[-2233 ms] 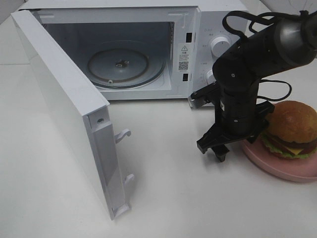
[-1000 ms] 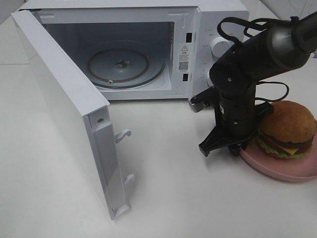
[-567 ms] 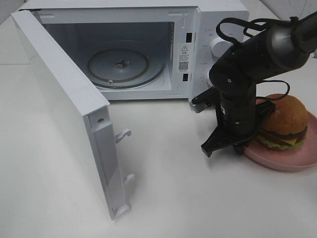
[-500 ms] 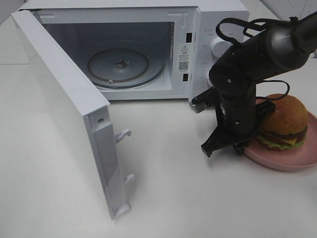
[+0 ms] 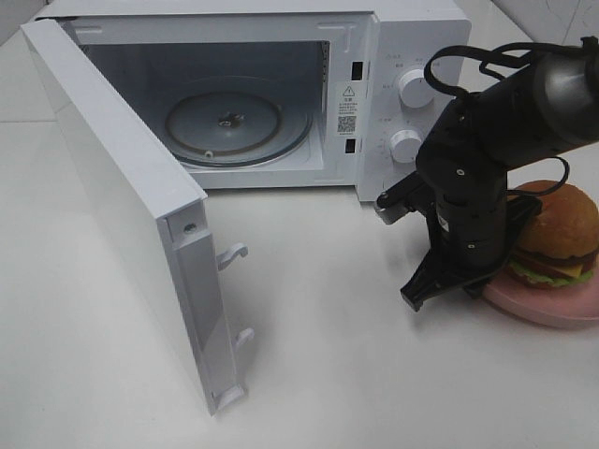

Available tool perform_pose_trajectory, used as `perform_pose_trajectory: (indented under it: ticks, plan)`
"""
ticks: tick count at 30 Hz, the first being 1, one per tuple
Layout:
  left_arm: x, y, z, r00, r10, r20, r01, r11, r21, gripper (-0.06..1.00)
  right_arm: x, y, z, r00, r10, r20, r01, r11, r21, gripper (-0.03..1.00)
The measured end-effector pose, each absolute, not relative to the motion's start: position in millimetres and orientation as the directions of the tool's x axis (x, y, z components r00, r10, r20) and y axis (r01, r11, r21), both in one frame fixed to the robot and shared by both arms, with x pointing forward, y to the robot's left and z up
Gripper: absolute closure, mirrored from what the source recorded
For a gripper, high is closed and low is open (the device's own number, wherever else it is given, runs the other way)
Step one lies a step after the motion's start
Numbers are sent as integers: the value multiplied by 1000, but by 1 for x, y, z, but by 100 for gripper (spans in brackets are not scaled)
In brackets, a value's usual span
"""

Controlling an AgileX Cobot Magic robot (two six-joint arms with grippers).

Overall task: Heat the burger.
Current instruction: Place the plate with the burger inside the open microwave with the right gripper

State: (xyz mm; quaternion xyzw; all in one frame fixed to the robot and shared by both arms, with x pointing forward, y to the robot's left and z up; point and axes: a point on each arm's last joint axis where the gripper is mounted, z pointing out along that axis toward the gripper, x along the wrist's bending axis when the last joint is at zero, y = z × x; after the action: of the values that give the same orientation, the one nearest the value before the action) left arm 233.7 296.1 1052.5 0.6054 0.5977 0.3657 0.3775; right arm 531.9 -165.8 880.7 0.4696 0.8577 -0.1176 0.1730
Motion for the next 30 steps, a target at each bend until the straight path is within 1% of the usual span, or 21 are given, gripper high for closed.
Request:
perform_pose_trajectory:
  ticks: [3,7,15,20,21,22,23,25,26,27,28,30]
  plan:
    - [234,296,1052,18,1000,-8,448,-1,894,94,518,-160,884,-513,731,-449,826,563,-27,94]
    - [234,296,1052,18,1000,-8,448,-1,894,94,509,-156,886,-537,709,-458,803,596,-19,94]
    - [234,296,1052,18,1000,-8,448,-1,894,94,490,-166,891,-544,701,-461,796,605,-20,94]
    - [234,296,1052,18,1000,-8,448,-1,894,94,475,-160,902,-577,669,-468,755,656,7,94]
    - [234,296,1052,18,1000,-8,448,-1,894,94,468,-156,906,-608,633,-480,715,699,16,94]
    - [234,296,1052,18,1000,-8,448,-1,894,94,468,-156,906,-608,633,-480,715,699,16,94]
    - [234,296,1052,18,1000,-8,448,-1,894,94,462,-153,909,-644,590,-488,667,745,21,94]
    - [234,296,1052,18,1000,-8,448,-1,894,94,458,-152,909,-661,569,-489,644,764,19,94]
    - [234,296,1052,18,1000,-8,448,-1,894,94,450,-148,910,-706,515,-486,581,814,18,94]
    - [234,296,1052,18,1000,-8,448,-1,894,94,450,-148,910,-706,515,-486,581,814,18,94]
    - [234,296,1052,18,1000,-8,448,-1,894,94,442,-145,910,-747,461,-479,515,857,22,94]
    - [234,296,1052,18,1000,-8,448,-1,894,94,438,-143,909,-765,437,-473,486,874,23,94]
